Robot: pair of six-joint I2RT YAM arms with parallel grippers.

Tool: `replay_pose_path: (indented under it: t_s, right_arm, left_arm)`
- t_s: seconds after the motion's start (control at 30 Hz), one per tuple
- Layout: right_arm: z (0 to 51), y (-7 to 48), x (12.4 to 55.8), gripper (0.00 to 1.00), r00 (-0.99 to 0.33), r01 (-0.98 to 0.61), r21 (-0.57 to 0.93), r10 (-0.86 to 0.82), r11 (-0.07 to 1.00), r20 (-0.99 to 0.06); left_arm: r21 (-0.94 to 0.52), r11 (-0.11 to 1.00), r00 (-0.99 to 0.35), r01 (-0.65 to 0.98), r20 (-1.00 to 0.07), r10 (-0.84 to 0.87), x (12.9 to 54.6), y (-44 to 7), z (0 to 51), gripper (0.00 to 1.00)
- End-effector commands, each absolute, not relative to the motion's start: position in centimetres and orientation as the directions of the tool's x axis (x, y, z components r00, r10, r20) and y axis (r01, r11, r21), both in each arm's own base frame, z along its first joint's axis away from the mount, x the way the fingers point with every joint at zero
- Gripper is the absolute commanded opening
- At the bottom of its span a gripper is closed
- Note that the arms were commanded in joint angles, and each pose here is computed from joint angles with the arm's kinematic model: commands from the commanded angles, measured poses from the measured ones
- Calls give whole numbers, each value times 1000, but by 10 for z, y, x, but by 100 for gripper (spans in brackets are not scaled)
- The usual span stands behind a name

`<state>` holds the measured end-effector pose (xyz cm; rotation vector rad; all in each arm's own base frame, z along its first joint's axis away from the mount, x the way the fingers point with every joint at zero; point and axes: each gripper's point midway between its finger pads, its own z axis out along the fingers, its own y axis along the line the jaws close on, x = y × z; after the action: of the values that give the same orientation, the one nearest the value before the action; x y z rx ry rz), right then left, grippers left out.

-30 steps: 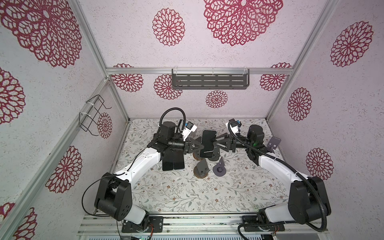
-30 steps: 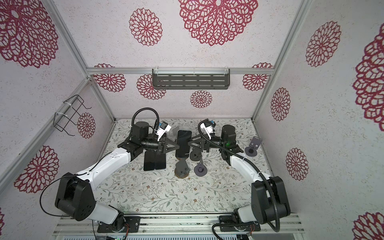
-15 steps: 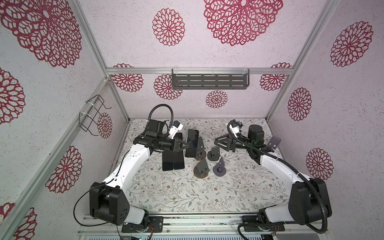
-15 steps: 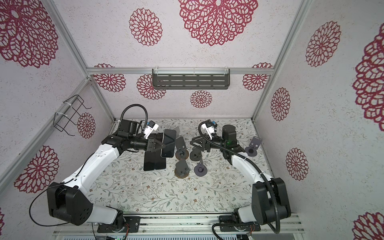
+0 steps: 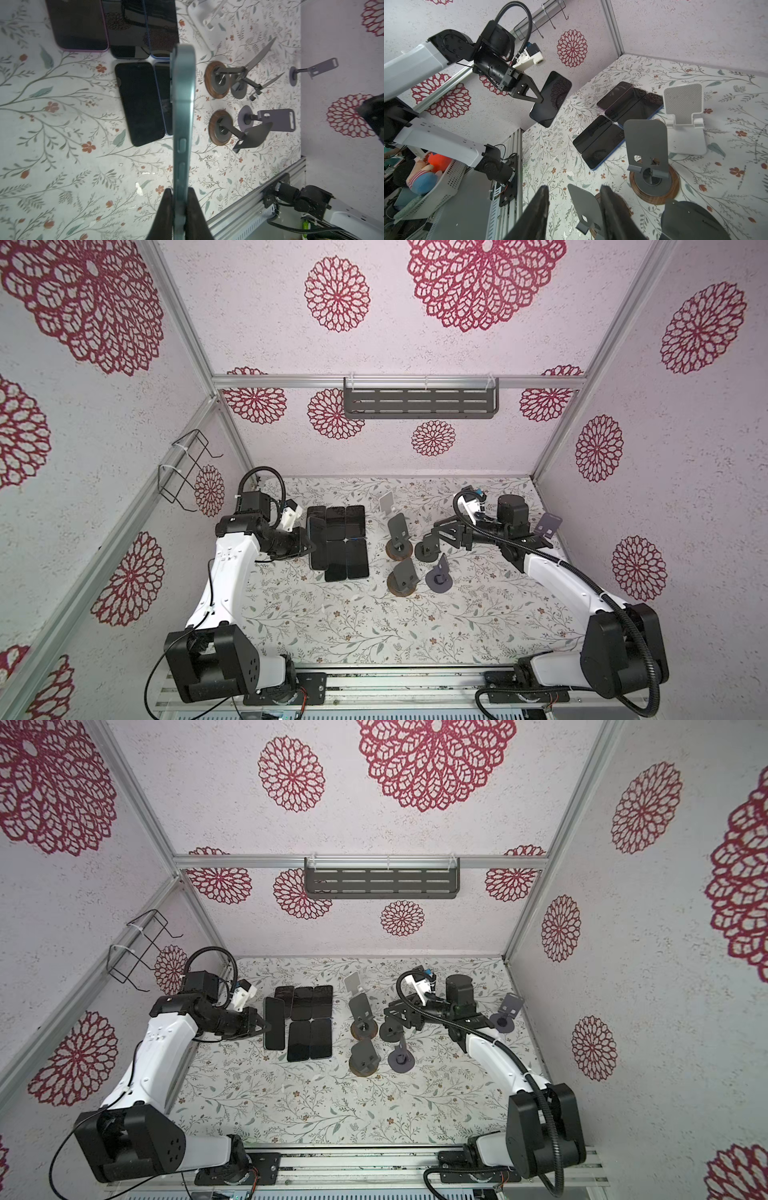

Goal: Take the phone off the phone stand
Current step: 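Carry the phone with the left gripper while the right gripper opens and withdraws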

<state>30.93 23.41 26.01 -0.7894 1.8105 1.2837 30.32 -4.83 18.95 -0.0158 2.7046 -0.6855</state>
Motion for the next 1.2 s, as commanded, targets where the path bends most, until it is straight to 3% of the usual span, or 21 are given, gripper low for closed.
replay_pose_path:
  t_s: [0.0,0.57,1.17]
  right_arm:
    - [273,228,301,43,-454,-856,416,-61,306,-889]
    - [279,215,284,42,-440,-873,431,12,229,-898]
    - [272,214,287,42,-450,-864,438,9,248,-893]
  left_arm:
    - [-352,936,-966,15,-247,-77,301,-23,160,0]
    - [-385,922,-989,-36,-122,-89,334,-3,96,0]
    - [-463,882,-989,-90,-67,-136,352,-5,73,0]
